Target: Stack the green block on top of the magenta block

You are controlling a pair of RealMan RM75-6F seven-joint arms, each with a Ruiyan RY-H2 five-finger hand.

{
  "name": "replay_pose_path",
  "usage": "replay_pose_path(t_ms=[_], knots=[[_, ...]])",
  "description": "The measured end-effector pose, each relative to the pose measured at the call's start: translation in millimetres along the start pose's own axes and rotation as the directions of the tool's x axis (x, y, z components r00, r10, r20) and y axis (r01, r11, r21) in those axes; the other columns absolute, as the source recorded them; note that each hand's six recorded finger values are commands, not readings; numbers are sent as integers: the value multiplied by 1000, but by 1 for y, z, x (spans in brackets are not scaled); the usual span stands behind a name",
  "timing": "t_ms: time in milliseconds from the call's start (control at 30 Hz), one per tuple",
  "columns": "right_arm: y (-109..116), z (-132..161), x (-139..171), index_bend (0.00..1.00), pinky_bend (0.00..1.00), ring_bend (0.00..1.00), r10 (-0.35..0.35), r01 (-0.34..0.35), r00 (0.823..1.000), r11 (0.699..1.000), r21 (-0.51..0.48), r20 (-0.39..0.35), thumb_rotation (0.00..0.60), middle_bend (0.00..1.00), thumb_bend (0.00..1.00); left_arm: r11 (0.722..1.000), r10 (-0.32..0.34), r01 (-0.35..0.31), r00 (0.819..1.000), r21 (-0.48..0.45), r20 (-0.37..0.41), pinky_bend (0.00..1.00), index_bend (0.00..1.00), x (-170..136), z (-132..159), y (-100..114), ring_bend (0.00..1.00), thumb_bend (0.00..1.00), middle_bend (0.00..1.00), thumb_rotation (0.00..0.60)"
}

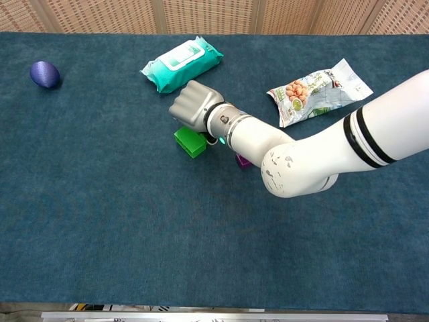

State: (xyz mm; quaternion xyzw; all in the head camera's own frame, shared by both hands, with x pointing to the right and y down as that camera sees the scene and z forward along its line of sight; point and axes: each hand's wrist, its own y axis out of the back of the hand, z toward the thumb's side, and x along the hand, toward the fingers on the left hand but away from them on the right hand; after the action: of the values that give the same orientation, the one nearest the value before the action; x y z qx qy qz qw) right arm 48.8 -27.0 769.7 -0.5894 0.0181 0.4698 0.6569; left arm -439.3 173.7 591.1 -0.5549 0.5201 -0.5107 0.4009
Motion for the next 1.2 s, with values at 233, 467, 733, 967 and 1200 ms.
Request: replay_pose_path(t_ms=[233,467,733,967,1200], knots=[[16,-16,6,518,489,352,-63,64,998,987,145,-13,600,429,199,1000,0,0,1000,1,6,192,260,0,2,0,285,292,279,600],[17,-25,11,518,489,352,-83,91,996,918,387,-38,600,431,200,1000,-3,3,1000,4,10,191,260,0,4,-1,285,292,279,600],[12,-31,12,518,489,352,-106,121,993,824,554,-60,600,436,199,1000,-4,4,1000,6,8,191,260,0,3,-2,285,292,279,600],[-5,-36,11,518,490,353,-105,134,991,711,690,-84,600,439,198,1000,-6,6,1000,9,10,190,260,0,4,-3,285,292,279,600],[-15,-33,10,518,464,323,-126,155,987,637,755,-97,600,439,184,1000,-13,13,1000,12,5,190,260,0,3,-5,285,292,279,600]])
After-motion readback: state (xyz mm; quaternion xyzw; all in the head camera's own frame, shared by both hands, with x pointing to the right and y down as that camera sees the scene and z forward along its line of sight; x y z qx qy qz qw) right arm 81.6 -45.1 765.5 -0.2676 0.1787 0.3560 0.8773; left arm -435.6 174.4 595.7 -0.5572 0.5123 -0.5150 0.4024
